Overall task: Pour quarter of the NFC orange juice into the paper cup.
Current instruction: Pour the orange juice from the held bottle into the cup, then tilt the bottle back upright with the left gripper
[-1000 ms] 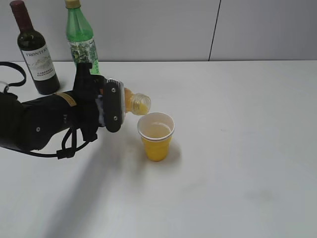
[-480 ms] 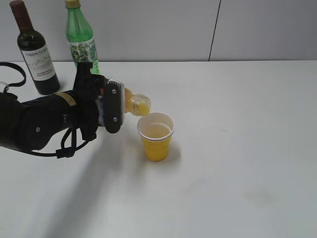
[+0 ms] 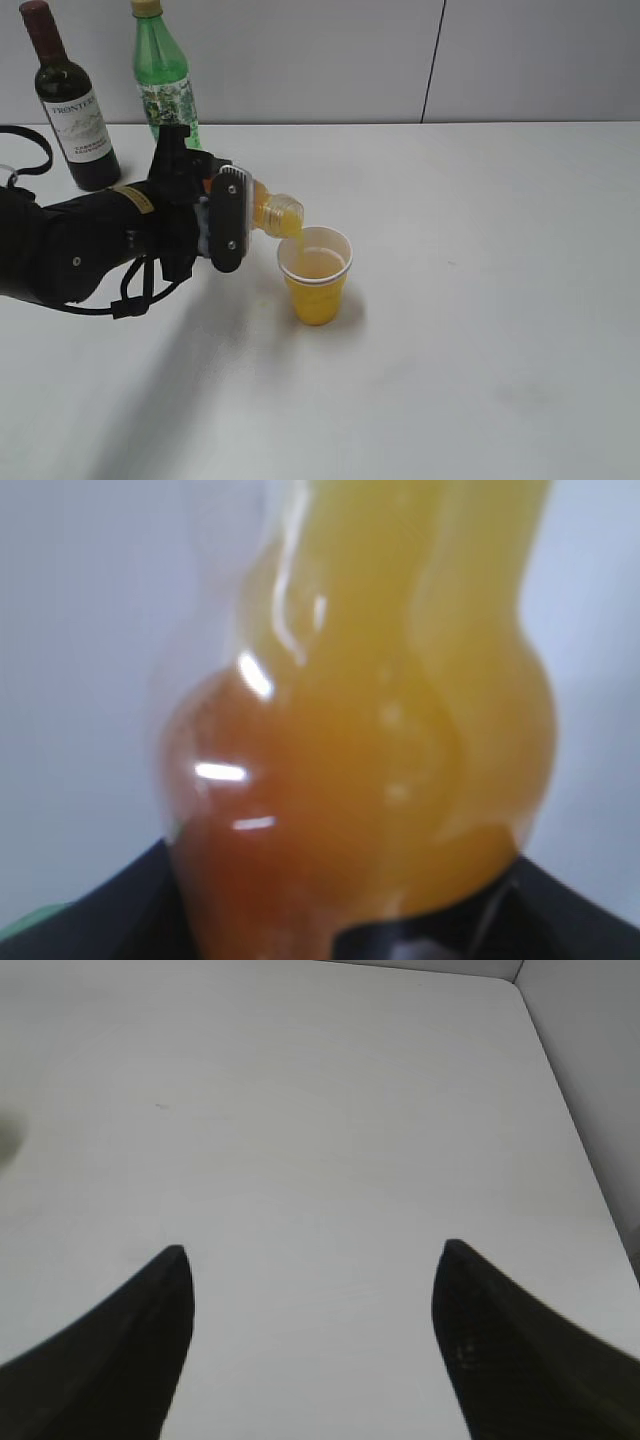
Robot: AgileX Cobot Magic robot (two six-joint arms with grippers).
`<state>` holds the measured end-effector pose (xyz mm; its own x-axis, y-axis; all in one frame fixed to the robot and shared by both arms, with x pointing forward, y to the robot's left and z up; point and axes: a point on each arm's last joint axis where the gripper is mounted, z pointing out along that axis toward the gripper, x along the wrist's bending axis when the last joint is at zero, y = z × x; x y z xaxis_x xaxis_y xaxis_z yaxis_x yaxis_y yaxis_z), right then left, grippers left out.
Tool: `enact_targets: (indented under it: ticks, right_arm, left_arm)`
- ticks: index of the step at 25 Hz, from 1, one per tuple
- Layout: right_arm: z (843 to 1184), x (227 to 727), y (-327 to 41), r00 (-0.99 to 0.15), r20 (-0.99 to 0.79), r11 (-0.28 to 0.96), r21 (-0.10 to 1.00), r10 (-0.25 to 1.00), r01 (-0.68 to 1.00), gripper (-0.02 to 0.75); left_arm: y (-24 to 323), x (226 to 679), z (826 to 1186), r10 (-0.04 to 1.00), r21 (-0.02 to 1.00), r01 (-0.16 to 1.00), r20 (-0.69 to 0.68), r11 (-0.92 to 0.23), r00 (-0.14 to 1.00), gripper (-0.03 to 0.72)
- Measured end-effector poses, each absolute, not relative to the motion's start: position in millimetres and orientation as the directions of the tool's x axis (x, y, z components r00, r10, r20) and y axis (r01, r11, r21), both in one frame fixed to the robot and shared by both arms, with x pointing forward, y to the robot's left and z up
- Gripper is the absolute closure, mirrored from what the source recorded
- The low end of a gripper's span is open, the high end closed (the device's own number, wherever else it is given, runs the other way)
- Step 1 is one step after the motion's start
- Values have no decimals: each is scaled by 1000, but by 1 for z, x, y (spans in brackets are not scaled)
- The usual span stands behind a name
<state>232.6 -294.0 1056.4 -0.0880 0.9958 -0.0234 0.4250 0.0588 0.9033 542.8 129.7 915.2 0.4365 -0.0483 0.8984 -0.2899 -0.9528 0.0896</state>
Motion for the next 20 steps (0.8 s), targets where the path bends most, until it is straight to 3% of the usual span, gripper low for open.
enact_targets:
  ticks: [20]
  right_arm:
    - [1056, 233, -294, -88, -23, 59, 903, 996, 425, 147]
  left_arm:
    - [130, 543, 917, -75, 59, -303, 909, -951, 411, 238]
